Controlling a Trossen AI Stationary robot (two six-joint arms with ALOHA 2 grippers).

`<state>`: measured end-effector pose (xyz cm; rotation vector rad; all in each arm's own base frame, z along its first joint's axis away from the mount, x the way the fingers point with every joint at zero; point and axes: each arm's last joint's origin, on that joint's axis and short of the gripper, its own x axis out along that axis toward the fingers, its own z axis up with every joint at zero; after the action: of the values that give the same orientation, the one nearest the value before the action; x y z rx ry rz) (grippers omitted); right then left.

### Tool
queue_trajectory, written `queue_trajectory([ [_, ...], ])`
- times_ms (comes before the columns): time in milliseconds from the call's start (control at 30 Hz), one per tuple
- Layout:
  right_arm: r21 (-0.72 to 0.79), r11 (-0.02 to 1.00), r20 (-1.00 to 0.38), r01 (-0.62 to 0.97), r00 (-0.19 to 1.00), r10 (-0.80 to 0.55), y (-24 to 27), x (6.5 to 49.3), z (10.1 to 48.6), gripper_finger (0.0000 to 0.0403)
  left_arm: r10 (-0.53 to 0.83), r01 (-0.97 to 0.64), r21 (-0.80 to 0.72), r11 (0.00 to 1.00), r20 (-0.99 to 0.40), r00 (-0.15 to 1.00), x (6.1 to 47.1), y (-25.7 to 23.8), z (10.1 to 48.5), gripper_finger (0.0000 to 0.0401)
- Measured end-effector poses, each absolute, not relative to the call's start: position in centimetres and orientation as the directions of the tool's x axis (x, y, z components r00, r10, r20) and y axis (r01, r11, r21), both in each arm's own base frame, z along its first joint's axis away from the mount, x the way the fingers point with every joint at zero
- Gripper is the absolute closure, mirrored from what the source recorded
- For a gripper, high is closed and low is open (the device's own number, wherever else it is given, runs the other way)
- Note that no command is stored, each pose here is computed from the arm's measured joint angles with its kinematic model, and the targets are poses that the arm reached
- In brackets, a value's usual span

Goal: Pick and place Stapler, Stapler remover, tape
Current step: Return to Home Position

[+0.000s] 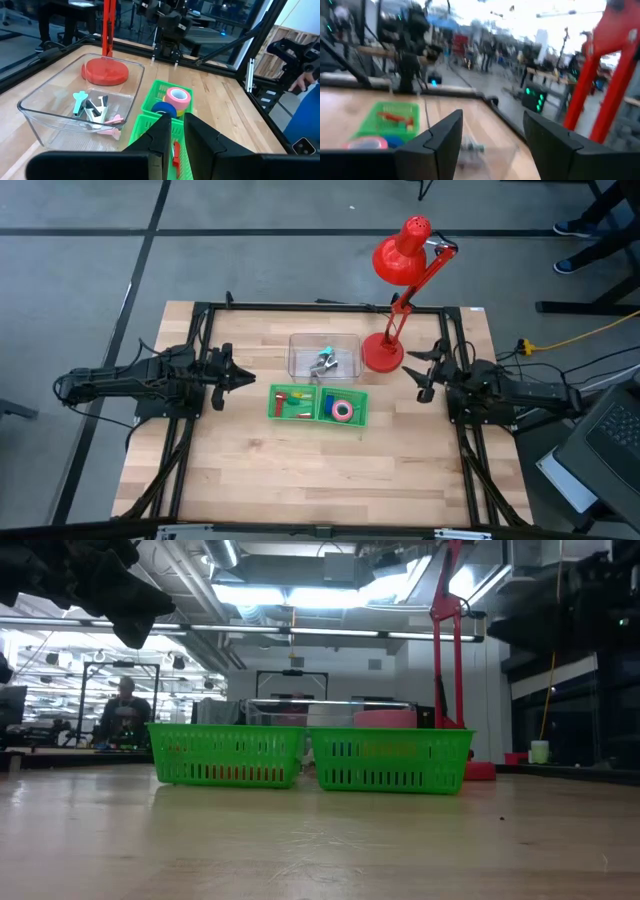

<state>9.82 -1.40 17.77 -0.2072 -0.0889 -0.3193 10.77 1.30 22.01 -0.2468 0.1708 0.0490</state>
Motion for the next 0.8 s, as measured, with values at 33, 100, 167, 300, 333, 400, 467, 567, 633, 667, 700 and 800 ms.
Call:
queue_trajectory([
  [33,-0.186,0.928,0.105,0.324,0.945,-0.309,-1.4,9.7,17.6,0.0191,0.027,-0.069,-0.239,0.969,-0.174,0.984,10.8,1.3,22.0,0.0354],
  [100,-0.151,0.938,0.132,0.312,0.947,-0.294,-1.3,9.5,17.8,0.0191,0.027,-0.069,-0.239,0.969,-0.174,0.984,10.8,1.3,22.0,0.0354],
  [167,-0.131,0.949,0.150,0.287,0.952,-0.268,-1.3,9.5,18.0,0.0191,0.027,-0.069,-0.239,0.969,-0.174,0.984,10.8,1.3,22.0,0.0354],
  [300,-0.129,0.974,0.077,0.187,0.981,-0.178,-1.0,9.6,17.3,0.0191,0.027,-0.069,-0.239,0.969,-0.174,0.984,10.8,1.3,22.0,0.0354],
  [333,-0.136,0.982,0.036,0.134,0.991,-0.130,-0.9,9.7,16.9,0.0192,0.027,-0.069,-0.238,0.969,-0.174,0.984,10.8,1.3,22.0,0.0354],
  [400,-0.178,0.983,0.027,0.034,0.999,-0.029,-0.6,9.8,16.8,0.0191,0.027,-0.069,-0.239,0.969,-0.174,0.984,10.8,1.3,22.0,0.0354],
  [467,-0.231,0.973,0.031,0.004,1.000,0.003,-0.5,9.8,16.8,0.0192,0.027,-0.069,-0.239,0.969,-0.174,0.984,10.8,1.3,22.0,0.0354],
  [567,-0.265,0.964,0.022,0.014,1.000,-0.009,-0.5,9.8,16.8,0.0192,0.027,-0.069,-0.238,0.969,-0.174,0.984,10.8,1.3,22.0,0.0354],
  [633,-0.266,0.964,0.021,0.017,1.000,-0.011,-0.6,9.8,16.7,0.0192,0.027,-0.069,-0.239,0.969,-0.174,0.984,10.8,1.3,22.0,0.0354],
  [667,-0.267,0.964,0.021,0.016,1.000,-0.011,-0.6,9.8,16.7,0.0192,0.027,-0.069,-0.239,0.969,-0.174,0.984,10.8,1.3,22.0,0.0354],
  [700,-0.268,0.963,0.022,0.016,1.000,-0.011,-0.6,9.8,16.7,0.0192,0.027,-0.069,-0.239,0.969,-0.174,0.984,10.8,1.3,22.0,0.0354],
  [800,-0.268,0.963,0.022,0.016,1.000,-0.011,-0.6,9.8,16.7,0.0192,0.027,-0.069,-0.239,0.969,-0.174,0.984,10.8,1.3,22.0,0.0354],
])
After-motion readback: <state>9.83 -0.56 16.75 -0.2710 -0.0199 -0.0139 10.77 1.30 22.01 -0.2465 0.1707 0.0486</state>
